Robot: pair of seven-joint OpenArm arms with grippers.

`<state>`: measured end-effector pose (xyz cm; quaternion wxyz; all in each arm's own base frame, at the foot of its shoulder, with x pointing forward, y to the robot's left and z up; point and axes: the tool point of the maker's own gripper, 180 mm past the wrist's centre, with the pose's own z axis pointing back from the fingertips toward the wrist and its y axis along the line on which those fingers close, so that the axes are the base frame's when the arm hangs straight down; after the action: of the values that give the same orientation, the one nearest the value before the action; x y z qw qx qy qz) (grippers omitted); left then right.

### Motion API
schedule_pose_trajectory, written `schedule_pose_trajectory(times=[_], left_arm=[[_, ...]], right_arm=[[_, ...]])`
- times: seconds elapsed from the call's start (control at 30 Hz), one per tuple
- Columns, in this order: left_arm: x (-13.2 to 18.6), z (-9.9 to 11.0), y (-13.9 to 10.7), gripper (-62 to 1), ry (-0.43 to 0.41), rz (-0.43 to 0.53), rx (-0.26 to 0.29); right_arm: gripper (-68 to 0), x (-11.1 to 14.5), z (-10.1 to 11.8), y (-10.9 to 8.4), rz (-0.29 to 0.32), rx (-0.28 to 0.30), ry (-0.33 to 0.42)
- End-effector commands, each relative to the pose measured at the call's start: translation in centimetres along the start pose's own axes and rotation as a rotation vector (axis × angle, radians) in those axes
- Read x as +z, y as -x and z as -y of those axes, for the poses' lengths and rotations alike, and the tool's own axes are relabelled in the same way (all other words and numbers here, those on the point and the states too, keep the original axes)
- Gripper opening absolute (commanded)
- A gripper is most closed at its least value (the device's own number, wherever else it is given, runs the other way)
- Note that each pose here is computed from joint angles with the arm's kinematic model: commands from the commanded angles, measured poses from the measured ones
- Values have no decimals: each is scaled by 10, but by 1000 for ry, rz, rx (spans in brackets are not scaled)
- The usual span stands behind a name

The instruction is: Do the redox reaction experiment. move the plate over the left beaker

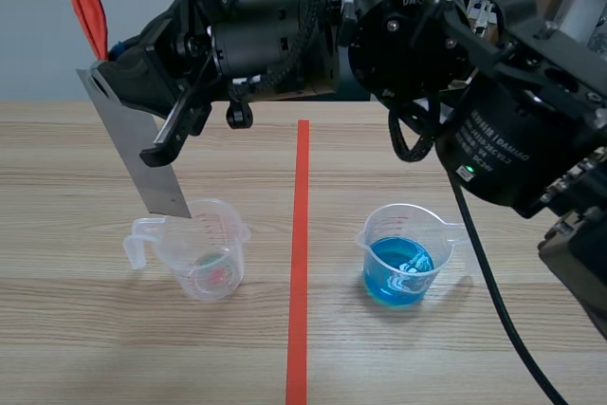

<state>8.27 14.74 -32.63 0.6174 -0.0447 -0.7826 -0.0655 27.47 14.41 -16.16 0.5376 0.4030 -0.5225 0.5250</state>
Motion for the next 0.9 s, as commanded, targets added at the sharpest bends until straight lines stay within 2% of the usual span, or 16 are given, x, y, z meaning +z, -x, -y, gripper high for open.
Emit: schedule_pose_trajectory(times=[0.0, 0.3, 0.53, 0.87], left_arm=[[0, -2, -11, 14, 4, 52, -9], [0, -2, -10, 14, 7, 48, -9], [3, 12, -7, 14, 95, 31, -10], [5, 12, -6, 14, 98, 21, -10]], right_arm=[[-670, 2, 3, -19, 44, 21, -2], [-670, 2, 3, -18, 42, 19, -2], [-670, 1, 3, -18, 38, 20, -2], [-670, 1, 3, -17, 35, 22, -1]])
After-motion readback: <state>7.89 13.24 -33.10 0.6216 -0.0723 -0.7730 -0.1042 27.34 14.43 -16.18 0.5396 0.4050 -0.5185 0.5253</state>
